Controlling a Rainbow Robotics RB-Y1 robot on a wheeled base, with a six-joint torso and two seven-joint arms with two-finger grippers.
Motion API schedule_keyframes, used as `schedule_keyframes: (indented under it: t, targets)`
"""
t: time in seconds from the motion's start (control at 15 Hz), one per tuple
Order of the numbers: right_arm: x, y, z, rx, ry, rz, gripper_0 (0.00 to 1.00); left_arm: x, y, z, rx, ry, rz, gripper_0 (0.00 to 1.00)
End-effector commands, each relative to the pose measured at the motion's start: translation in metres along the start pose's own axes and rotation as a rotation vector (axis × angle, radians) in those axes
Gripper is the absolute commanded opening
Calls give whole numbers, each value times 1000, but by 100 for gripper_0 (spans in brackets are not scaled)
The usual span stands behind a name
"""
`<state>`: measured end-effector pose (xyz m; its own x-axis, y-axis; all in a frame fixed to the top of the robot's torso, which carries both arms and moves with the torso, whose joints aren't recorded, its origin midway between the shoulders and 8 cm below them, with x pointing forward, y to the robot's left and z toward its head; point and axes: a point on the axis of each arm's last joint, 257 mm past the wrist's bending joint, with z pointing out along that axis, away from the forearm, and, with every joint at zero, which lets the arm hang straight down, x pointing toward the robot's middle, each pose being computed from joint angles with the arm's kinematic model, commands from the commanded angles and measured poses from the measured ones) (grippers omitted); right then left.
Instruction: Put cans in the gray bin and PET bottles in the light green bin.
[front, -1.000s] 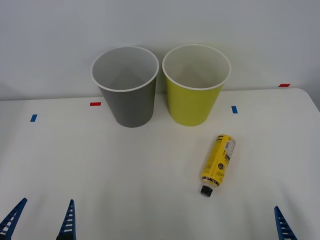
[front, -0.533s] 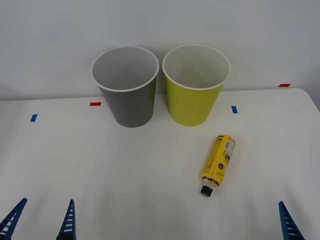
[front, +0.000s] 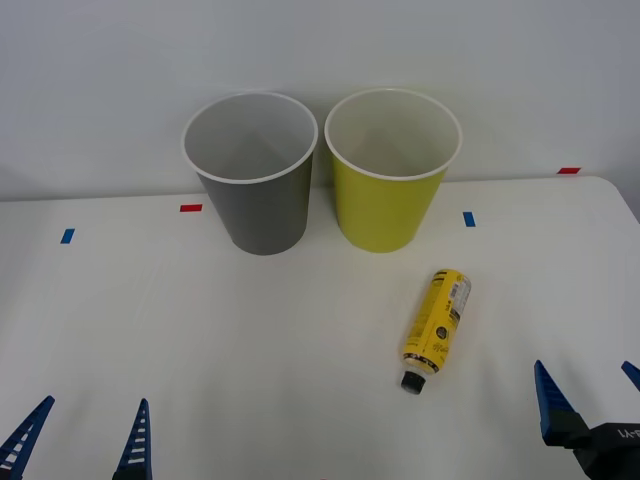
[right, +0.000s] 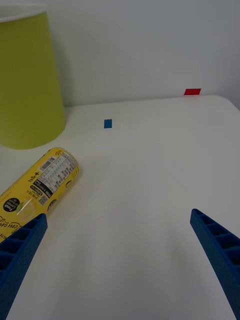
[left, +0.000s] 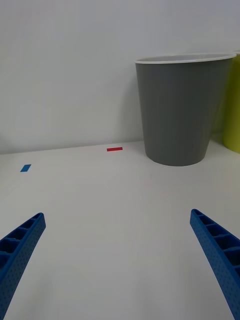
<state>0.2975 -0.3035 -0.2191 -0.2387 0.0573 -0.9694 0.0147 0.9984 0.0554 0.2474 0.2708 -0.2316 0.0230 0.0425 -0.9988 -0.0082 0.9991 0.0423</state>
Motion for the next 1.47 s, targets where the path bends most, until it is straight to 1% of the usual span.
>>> schedule_keyframes:
  t: [0.07, 0.13, 0.2, 0.33, 0.47, 0.6, 0.67, 0.73, 0.87, 0.93, 1.0, 1.13, 1.2, 1.4, 1.47]
  targets:
    - [-24, 12, 14, 37, 127, 124, 100, 0, 0, 0, 0, 0, 0, 100]
    - [-24, 13, 15, 54, 164, 160, 100, 0, 0, 0, 0, 0, 0, 100]
    - [-25, 12, 20, 68, 187, 186, 100, 0, 0, 0, 0, 0, 0, 100]
    - [-29, 16, 33, 74, 225, 240, 100, 0, 0, 0, 0, 0, 0, 100]
    - [-33, 27, 43, 57, 270, 281, 100, 0, 0, 0, 0, 0, 0, 100]
    - [-33, 34, 54, 55, 335, 307, 100, 0, 0, 0, 0, 0, 0, 100]
    - [-32, 39, 58, 49, 364, 343, 100, 0, 0, 0, 0, 0, 0, 100]
    - [-33, 48, 64, 27, 391, 371, 100, 0, 0, 0, 0, 0, 0, 100]
    - [-30, 57, 74, 3, 436, 383, 100, 0, 0, 0, 0, 0, 0, 100]
    - [-29, 57, 79, 6, 463, 361, 100, 0, 0, 0, 0, 0, 0, 100]
    - [-26, 58, 81, 4, 494, 353, 100, 0, 0, 0, 0, 0, 0, 100]
    - [-23, 63, 85, -4, 559, 344, 100, 0, 0, 0, 0, 0, 0, 100]
    - [-21, 63, 88, 1, 583, 341, 100, 0, 0, 0, 0, 0, 0, 100]
    - [-12, 68, 113, -19, 663, 400, 100, 0, 0, 0, 0, 0, 0, 100]
    - [-12, 69, 119, -28, 682, 409, 100, 0, 0, 0, 0, 0, 0, 100]
